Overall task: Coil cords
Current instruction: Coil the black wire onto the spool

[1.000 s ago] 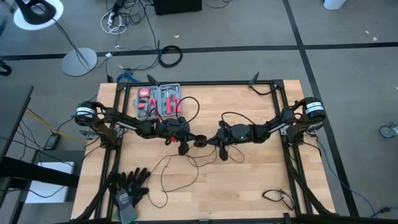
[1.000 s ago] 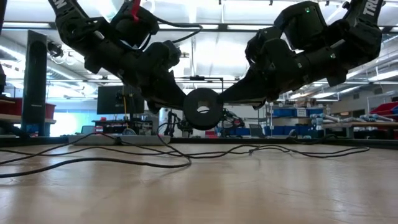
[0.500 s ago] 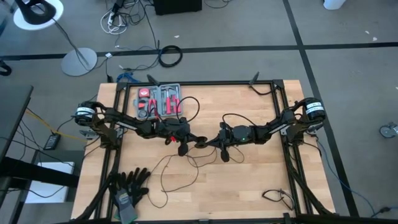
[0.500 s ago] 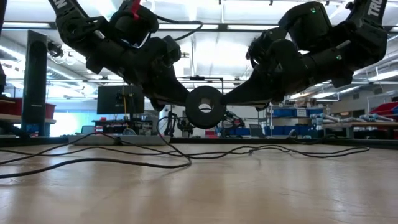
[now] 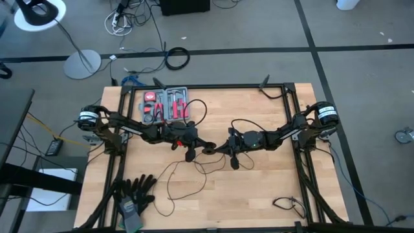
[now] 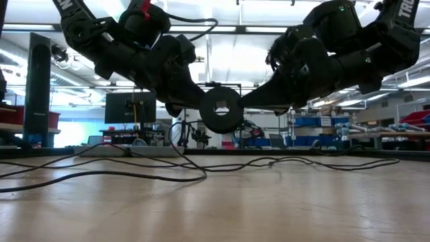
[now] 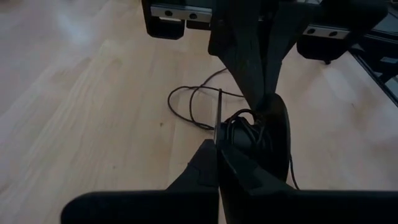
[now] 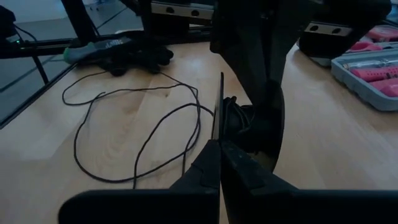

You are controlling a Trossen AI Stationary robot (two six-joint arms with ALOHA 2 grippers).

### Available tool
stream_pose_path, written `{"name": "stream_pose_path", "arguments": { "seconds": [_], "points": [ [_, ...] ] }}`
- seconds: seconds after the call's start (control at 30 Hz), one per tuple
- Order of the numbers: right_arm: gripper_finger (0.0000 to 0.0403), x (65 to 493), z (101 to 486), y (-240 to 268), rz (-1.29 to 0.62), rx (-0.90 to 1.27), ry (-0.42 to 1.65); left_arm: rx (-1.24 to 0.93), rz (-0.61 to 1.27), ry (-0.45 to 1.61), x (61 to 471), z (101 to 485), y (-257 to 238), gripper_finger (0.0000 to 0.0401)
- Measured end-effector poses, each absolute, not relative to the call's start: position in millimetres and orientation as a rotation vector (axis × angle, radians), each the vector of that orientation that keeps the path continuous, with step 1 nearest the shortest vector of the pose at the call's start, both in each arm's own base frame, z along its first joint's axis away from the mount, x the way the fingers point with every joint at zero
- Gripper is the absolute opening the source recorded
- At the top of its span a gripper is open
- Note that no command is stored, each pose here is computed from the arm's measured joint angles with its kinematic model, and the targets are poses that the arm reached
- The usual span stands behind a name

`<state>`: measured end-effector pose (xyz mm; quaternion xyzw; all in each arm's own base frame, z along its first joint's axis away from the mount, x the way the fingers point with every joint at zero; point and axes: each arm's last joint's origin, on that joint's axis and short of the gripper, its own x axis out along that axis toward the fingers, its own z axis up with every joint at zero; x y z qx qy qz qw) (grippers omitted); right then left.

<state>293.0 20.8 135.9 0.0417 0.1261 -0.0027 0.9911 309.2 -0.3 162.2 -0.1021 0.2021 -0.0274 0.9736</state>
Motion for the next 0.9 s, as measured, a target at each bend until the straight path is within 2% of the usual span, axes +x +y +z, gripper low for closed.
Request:
{"name": "stream_pose_path", "arguments": {
  "seconds": [0.37, 0.6, 0.9],
  "points": [
    [0.0007, 292, 133, 20, -0.006, 0.083, 0.285, -0.215, -0.030, 0.433, 308, 160, 0, 0.0001],
    [0.0042, 290, 136, 15, -0.127, 0.100, 0.275, -0.251, 0.149, 0.469, 307, 157, 3, 0.0000],
    [0.0094, 278, 164, 15, -0.112, 0.104, 0.262, -0.249, 0.352, 0.576, 298, 145, 5, 0.0000]
  ]
}}
